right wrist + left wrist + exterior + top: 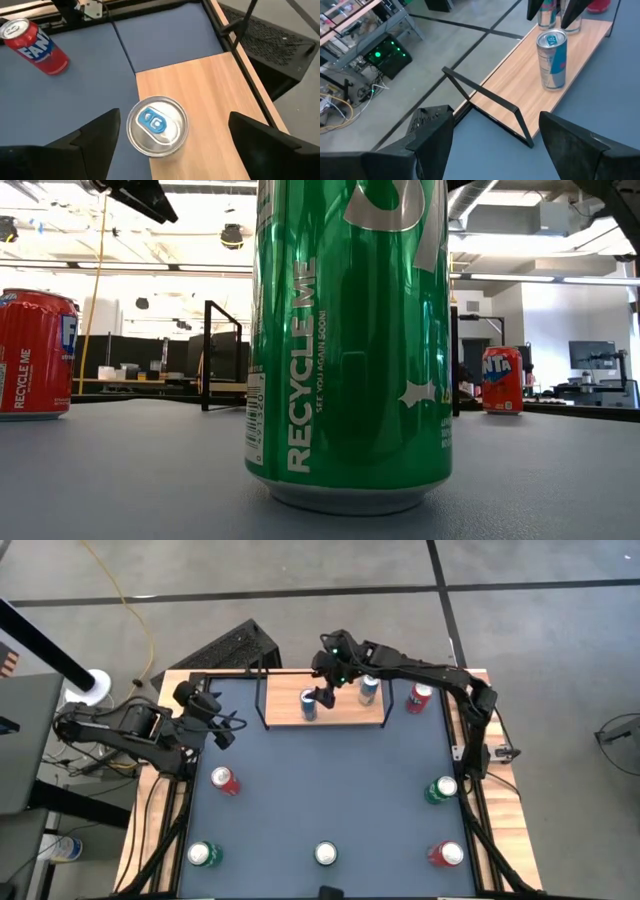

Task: Place canned beverage on shelf
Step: Put the blue soda can on the shelf aligned with the other blue soda can

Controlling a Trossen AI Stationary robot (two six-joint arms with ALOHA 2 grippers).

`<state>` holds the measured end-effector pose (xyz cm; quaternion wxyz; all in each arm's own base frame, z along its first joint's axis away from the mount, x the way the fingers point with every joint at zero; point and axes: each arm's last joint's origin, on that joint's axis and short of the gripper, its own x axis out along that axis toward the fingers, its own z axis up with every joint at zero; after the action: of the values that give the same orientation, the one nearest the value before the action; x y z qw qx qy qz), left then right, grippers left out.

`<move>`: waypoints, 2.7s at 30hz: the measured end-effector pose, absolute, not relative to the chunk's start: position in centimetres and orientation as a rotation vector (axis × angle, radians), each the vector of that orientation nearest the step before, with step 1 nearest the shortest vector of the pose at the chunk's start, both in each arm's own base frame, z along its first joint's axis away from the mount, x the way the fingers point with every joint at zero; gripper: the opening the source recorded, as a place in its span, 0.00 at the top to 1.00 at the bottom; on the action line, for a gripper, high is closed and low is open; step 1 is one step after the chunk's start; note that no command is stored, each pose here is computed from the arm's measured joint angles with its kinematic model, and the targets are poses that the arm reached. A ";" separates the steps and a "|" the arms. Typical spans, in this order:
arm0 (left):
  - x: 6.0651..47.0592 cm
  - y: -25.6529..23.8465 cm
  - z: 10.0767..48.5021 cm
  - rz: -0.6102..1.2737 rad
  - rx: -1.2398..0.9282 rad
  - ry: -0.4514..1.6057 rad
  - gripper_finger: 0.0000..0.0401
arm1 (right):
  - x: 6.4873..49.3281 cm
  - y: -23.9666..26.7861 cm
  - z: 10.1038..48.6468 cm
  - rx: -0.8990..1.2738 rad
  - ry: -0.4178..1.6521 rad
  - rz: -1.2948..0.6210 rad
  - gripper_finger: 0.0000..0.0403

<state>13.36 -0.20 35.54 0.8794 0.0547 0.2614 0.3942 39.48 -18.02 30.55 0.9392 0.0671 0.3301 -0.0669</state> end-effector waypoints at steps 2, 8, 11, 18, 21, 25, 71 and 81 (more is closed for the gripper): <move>13.4 -0.2 35.5 0.822 0.114 0.545 0.30 | 39.8 -17.9 29.9 0.142 0.692 -0.130 0.09; 13.4 -0.2 35.5 0.811 0.110 0.550 0.30 | 40.8 -17.6 28.4 0.127 0.721 -0.104 0.09; 13.4 -0.2 35.5 0.811 0.111 0.551 0.30 | 40.9 -17.4 28.0 0.127 0.740 -0.097 0.09; 13.4 -0.2 35.5 0.811 0.109 0.550 0.30 | 41.2 -16.9 28.3 0.134 0.718 -0.103 0.10; 13.4 -0.2 35.5 0.811 0.110 0.551 0.30 | 41.3 -16.8 28.3 0.124 0.723 -0.138 0.11; 13.4 -0.2 35.5 0.811 0.110 0.551 0.30 | 41.6 -16.7 27.5 0.121 0.742 -0.153 0.14; 13.4 -0.3 35.5 0.797 0.101 0.555 0.30 | 35.8 -14.6 34.0 0.132 0.818 -0.186 0.52; 13.4 -0.3 35.5 0.799 0.099 0.554 0.30 | 30.3 -12.0 36.1 0.133 0.759 -0.194 0.52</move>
<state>13.39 -0.25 35.48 0.8830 0.0476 0.2661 0.3838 30.27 -12.04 36.07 0.9220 0.0649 0.3698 -0.0944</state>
